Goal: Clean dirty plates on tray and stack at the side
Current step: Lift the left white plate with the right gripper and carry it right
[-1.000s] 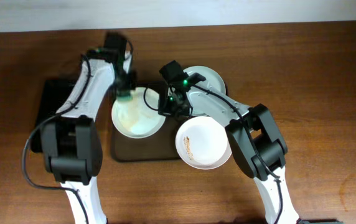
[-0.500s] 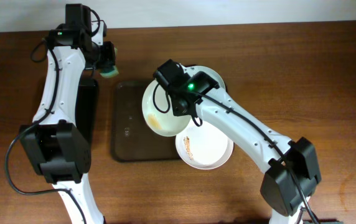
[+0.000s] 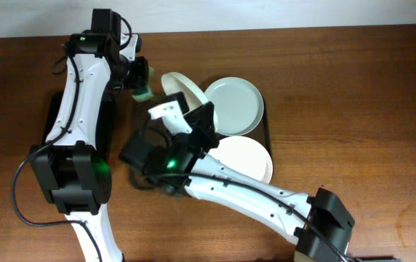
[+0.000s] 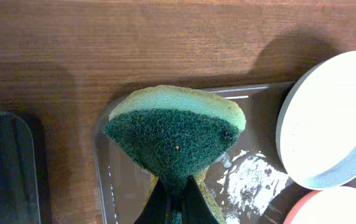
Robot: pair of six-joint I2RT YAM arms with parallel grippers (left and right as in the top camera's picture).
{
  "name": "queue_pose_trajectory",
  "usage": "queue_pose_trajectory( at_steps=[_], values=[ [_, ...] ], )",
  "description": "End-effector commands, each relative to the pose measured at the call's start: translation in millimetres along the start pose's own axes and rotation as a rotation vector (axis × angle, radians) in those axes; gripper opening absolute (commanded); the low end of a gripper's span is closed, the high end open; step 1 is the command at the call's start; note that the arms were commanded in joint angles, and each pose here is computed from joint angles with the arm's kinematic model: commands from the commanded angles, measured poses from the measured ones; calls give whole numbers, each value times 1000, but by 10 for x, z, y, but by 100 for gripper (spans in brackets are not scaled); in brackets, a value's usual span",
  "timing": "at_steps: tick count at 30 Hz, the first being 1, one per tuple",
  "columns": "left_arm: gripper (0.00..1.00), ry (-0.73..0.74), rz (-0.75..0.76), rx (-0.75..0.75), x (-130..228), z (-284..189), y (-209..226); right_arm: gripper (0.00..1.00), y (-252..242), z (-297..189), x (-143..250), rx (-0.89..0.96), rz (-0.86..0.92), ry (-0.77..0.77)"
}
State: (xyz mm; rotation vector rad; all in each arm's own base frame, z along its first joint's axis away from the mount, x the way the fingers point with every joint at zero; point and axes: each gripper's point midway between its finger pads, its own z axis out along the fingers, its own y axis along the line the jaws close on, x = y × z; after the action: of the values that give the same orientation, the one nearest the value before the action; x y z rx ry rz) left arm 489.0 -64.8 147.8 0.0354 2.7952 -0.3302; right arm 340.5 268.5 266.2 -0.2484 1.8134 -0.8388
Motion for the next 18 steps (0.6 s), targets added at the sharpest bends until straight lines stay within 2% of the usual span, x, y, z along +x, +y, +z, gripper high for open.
queue_pose_trajectory(
  at_steps=[1,6,8,11,14,16,18],
  values=[
    [1,-28,-3,15,-65,-68,-25,4,-207,-155,-193,79,34,-89],
    [1,-28,-4,13,-66,-69,-16,4,-132,-198,-141,35,3,-72],
    [1,-30,-9,-2,-70,-74,32,4,167,-200,130,-154,-46,65],
    [1,-32,-9,-2,-76,-75,35,4,280,-198,293,-235,-13,156],
    [1,-34,-9,-2,-80,-75,35,4,572,-214,584,-428,69,370],
    [1,-35,-9,-2,-84,-75,35,4,509,-57,690,-435,100,456],
    [1,-34,-8,-2,-82,-75,33,4,320,49,622,-420,154,460]
  ],
)
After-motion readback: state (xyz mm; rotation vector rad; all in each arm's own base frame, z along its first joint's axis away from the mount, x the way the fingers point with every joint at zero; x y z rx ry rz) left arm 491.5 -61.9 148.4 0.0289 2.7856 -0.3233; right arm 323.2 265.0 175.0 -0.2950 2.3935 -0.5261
